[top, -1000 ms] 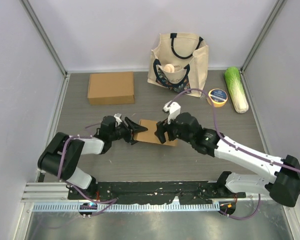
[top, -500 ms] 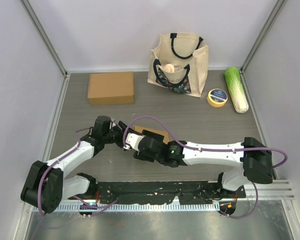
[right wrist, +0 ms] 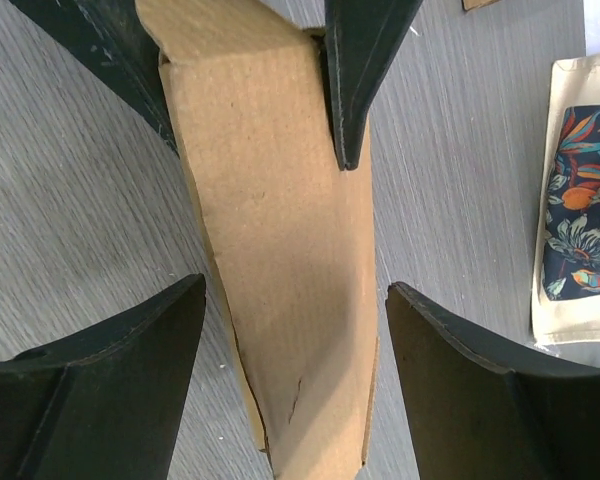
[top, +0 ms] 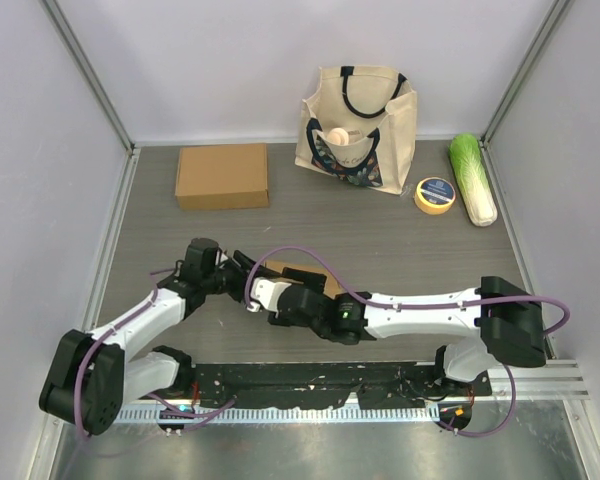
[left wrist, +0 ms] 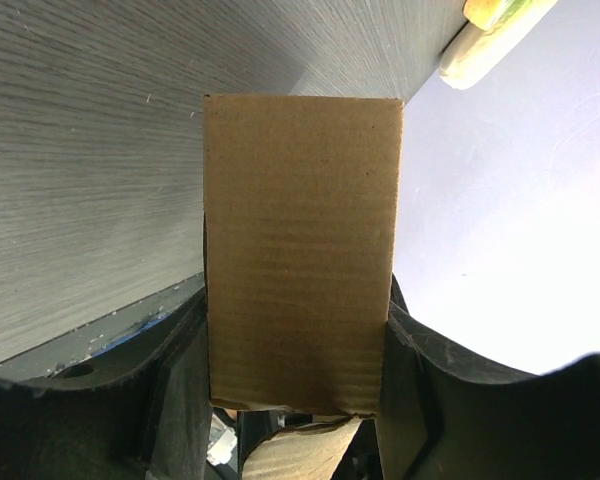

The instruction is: Fold the paper box

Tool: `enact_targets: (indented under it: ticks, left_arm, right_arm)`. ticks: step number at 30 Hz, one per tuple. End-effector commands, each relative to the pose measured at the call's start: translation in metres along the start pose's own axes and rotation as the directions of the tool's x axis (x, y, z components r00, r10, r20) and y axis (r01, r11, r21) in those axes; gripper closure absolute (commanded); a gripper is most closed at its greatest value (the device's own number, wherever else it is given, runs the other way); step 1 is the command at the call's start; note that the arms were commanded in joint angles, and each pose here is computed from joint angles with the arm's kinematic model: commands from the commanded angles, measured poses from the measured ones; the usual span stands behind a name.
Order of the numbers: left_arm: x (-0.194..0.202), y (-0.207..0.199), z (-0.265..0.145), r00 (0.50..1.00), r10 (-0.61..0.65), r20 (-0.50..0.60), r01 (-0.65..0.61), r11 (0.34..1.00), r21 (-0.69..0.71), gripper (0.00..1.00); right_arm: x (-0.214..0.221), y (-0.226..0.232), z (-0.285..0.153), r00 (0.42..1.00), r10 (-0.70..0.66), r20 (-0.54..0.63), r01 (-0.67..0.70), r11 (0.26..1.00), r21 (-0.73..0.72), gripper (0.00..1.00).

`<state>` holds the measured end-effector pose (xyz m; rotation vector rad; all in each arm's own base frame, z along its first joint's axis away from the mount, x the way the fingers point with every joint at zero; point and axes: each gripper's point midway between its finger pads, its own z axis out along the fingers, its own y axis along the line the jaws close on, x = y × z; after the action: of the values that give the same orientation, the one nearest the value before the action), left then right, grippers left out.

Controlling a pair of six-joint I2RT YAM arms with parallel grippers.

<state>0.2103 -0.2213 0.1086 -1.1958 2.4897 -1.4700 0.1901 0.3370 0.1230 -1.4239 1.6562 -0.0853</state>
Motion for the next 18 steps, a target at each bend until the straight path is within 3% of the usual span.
enact_targets:
  ticks: [1, 7, 10, 11, 14, 16, 18]
  left_arm:
    - [0.011, -0.010, -0.009, 0.999, -0.008, -0.049, 0.010, 0.999, 0.036, 0.52]
    - [0.018, -0.013, -0.017, 0.998, -0.012, -0.063, 0.015, 0.999, 0.053, 0.52]
    - [0.020, -0.015, -0.021, 0.999, 0.009, -0.049, -0.006, 0.998, 0.066, 0.48]
    - [0.017, -0.015, -0.022, 0.999, 0.022, -0.030, -0.020, 0.997, 0.069, 0.41]
    - [0.016, -0.018, -0.029, 0.989, 0.147, 0.023, -0.148, 0.985, 0.085, 0.24]
    - [0.009, -0.021, -0.035, 0.972, 0.212, 0.103, -0.220, 0.972, 0.079, 0.18]
    - [-0.004, -0.030, -0.052, 0.905, 0.339, 0.256, -0.367, 0.927, 0.070, 0.12]
  right_arm:
    - [-0.007, -0.002, 0.005, 0.999, 0.021, 0.041, -0.022, 0.999, 0.034, 0.22]
    - [-0.002, -0.017, 0.015, 0.998, 0.006, 0.056, -0.015, 0.988, 0.151, 0.22]
    - [-0.006, -0.023, 0.013, 0.997, 0.015, 0.079, -0.029, 0.983, 0.179, 0.31]
    - [-0.007, -0.026, 0.010, 0.996, 0.022, 0.086, -0.038, 0.981, 0.189, 0.38]
    - [-0.005, -0.023, 0.006, 0.997, 0.028, 0.075, -0.039, 0.988, 0.147, 0.47]
    - [-0.004, -0.018, 0.004, 0.997, 0.047, 0.059, -0.053, 0.992, 0.111, 0.51]
    - [0.000, -0.013, 0.002, 0.998, 0.049, 0.025, -0.051, 0.997, 0.064, 0.52]
